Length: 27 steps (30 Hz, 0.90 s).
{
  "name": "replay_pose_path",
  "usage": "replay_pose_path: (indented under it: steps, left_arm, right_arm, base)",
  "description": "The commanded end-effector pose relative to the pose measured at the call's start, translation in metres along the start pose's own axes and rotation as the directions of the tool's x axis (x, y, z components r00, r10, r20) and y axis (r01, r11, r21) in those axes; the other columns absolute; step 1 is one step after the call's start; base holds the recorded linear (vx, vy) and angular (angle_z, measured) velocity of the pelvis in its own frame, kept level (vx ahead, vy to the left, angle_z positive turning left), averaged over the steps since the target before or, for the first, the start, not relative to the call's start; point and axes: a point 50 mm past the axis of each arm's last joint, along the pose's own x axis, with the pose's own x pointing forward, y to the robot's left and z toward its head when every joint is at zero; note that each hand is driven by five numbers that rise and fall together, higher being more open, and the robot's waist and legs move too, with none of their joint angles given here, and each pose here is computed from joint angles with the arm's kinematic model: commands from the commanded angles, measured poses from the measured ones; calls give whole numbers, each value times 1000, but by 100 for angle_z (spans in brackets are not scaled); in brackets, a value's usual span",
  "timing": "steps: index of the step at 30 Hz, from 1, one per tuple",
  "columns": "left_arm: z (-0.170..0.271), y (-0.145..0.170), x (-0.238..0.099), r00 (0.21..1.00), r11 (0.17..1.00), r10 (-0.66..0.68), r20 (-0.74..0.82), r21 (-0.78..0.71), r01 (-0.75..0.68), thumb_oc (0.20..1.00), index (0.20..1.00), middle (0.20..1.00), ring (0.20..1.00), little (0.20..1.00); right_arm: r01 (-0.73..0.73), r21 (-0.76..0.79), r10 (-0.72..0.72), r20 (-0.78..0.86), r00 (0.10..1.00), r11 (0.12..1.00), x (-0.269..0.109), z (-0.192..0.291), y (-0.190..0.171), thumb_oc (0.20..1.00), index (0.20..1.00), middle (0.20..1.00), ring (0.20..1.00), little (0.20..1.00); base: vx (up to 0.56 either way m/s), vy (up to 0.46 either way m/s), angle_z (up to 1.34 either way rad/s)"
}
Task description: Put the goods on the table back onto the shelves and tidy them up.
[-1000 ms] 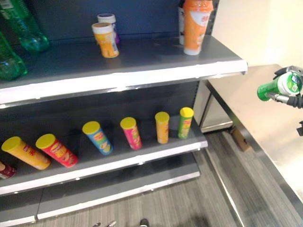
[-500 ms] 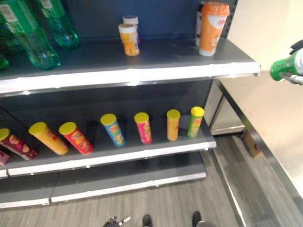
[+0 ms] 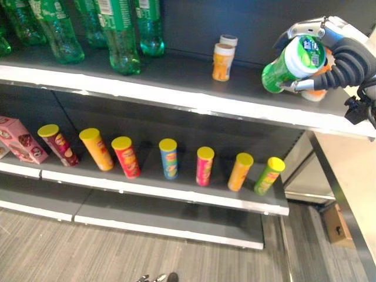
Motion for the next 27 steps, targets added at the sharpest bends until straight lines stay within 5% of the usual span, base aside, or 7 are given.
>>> replay_pose_path:
  steps: [1,10,27]
  left_arm:
    - [13,20,2,999,999,46,29,-14,-46,1000,1000,1000,1000,1000]
    - [5,19,0,999,999,33,10,-7,-33,1000,1000,1000,1000,1000]
    - [9,19,2,1000,999,30,11,27,-30,1000,1000,1000,1000,1000]
  right_arm:
    - [35,16,-34,-21,999,999,5,-4,-5,200,200,200,200,200]
    - [-1,88,18,-201,979,996,17,-46,2,200,200,200,200,200]
    - [-76,110,99,-216,971,991,38,-48,0,200,200,200,200,200]
  base:
    - [8,-26,29]
    - [12,-32,25]
    - [16,-10,8]
